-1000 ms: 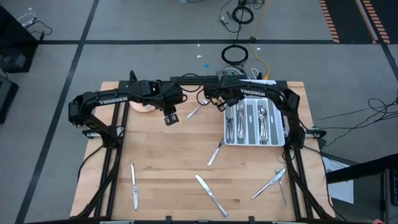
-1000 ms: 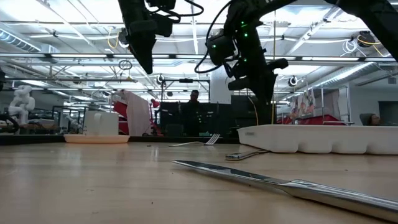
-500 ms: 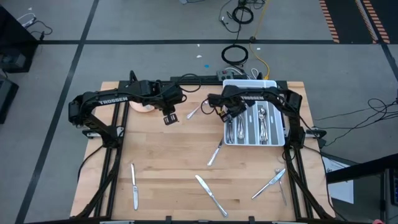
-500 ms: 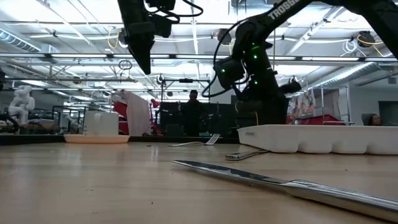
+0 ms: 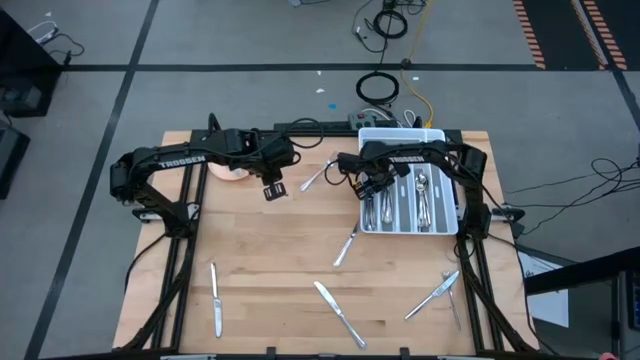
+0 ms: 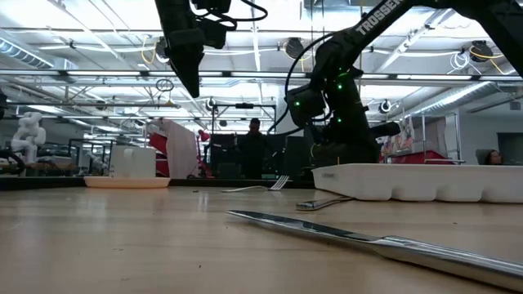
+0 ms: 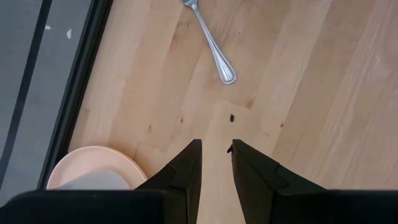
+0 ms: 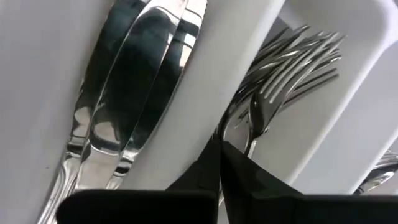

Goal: Sort silverware
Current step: Put the silver fork into the white silverware tray

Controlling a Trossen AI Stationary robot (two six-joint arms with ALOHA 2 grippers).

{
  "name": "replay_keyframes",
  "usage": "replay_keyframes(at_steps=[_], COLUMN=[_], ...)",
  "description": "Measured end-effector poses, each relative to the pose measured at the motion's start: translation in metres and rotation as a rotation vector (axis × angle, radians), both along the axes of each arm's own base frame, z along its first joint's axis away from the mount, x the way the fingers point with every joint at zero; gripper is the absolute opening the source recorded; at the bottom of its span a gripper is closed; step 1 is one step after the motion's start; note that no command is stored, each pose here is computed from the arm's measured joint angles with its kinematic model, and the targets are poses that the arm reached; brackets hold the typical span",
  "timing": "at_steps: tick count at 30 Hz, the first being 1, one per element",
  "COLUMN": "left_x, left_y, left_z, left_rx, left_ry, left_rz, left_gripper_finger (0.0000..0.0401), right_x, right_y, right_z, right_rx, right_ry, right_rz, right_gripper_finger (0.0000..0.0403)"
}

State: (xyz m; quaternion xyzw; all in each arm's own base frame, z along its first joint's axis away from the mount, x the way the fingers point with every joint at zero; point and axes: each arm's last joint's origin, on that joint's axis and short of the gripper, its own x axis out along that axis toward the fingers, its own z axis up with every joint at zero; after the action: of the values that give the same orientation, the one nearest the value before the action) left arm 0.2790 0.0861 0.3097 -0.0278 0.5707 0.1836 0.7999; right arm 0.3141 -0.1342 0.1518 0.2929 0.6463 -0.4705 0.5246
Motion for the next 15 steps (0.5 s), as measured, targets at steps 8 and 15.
replay_keyframes(at_steps=[8, 15], left_x=[0.000, 0.002], left_y=[0.000, 0.001], left_z=[0.000, 0.001], left_rx=[0.000, 0.007], left_ry=[-0.003, -0.025], left_rz=[0.001, 0.000], left_gripper_finger=[0.0093, 0.0093], right_x=[-0.006, -0.017], right_y=[0.010, -0.001], right_z=[0.040, 0.047], right_rx=[-0.112, -0.131], right_ry=[-0.095, -0.058], right_rz=[-0.017, -0.030], right_gripper_finger=[0.0028, 0.0124])
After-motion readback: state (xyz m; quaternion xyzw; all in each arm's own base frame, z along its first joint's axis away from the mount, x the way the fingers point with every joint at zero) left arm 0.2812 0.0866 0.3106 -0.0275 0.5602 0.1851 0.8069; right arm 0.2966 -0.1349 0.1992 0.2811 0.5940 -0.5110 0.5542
